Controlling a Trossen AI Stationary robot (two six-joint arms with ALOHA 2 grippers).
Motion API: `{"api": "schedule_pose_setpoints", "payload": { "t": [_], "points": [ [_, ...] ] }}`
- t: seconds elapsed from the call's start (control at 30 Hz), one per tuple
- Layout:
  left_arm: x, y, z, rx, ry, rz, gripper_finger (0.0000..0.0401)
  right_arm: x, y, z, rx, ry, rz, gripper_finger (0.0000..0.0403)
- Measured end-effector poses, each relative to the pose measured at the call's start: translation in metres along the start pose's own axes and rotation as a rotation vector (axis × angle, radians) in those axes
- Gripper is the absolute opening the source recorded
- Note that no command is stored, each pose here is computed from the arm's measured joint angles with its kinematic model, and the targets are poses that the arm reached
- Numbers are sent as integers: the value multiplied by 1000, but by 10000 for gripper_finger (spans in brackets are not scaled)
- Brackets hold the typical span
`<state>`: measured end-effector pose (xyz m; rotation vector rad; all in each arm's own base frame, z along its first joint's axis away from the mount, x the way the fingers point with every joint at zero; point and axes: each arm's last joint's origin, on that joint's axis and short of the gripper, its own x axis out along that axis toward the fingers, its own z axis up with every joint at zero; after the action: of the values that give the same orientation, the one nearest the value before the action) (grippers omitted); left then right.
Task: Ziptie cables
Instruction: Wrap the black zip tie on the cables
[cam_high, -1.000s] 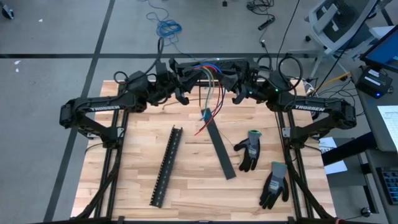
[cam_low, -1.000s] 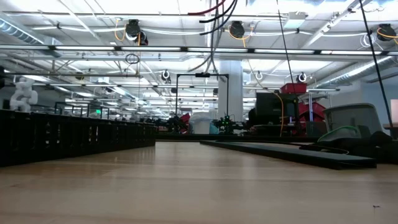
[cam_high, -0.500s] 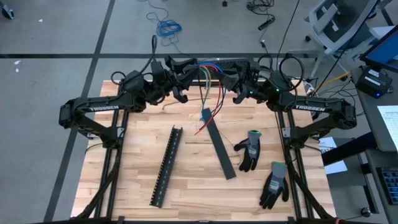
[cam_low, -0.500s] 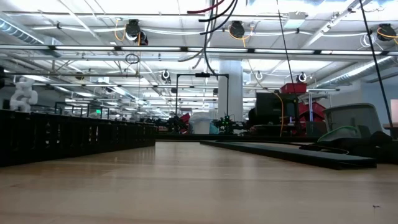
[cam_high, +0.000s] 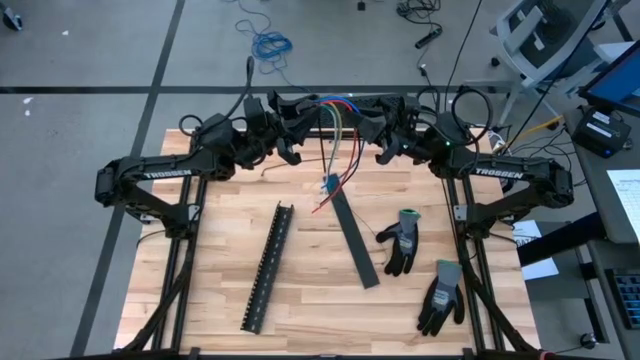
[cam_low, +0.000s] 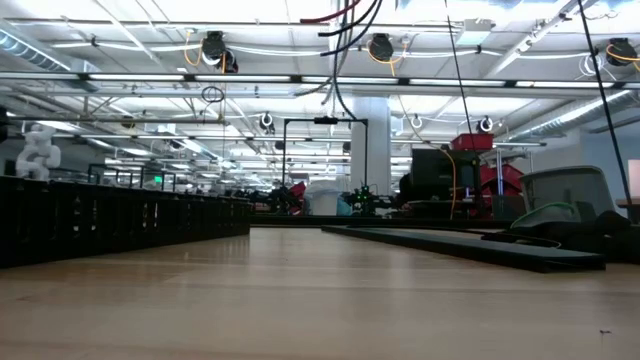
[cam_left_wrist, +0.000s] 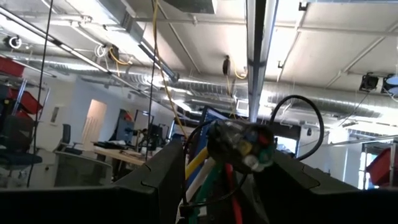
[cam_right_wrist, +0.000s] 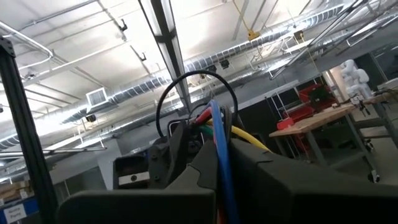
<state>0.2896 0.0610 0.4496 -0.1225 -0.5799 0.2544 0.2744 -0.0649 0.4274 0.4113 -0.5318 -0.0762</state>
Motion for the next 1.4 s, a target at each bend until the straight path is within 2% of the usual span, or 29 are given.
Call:
{"api": "schedule_pose_setpoints", "payload": {
  "t": [0.57, 0.7, 0.87, 1.1, 1.4],
  "points": [
    [2, 0, -5, -5, 0, 0, 180, 3, 6, -10, 72, 31, 23, 0],
    [5, 1, -11, -51, 11, -8, 180, 7, 2, -19, 108, 65, 34, 0],
    [12, -1, -19, -52, 33, -45, 180, 10, 1, -22, 119, 43, 66, 0],
    [17, -3, -11, -54, 5, -62, 180, 10, 2, -21, 117, 30, 76, 0],
    [17, -6, -5, -60, 2, -134, 180, 10, 1, -21, 97, 36, 70, 0]
  ]
}}
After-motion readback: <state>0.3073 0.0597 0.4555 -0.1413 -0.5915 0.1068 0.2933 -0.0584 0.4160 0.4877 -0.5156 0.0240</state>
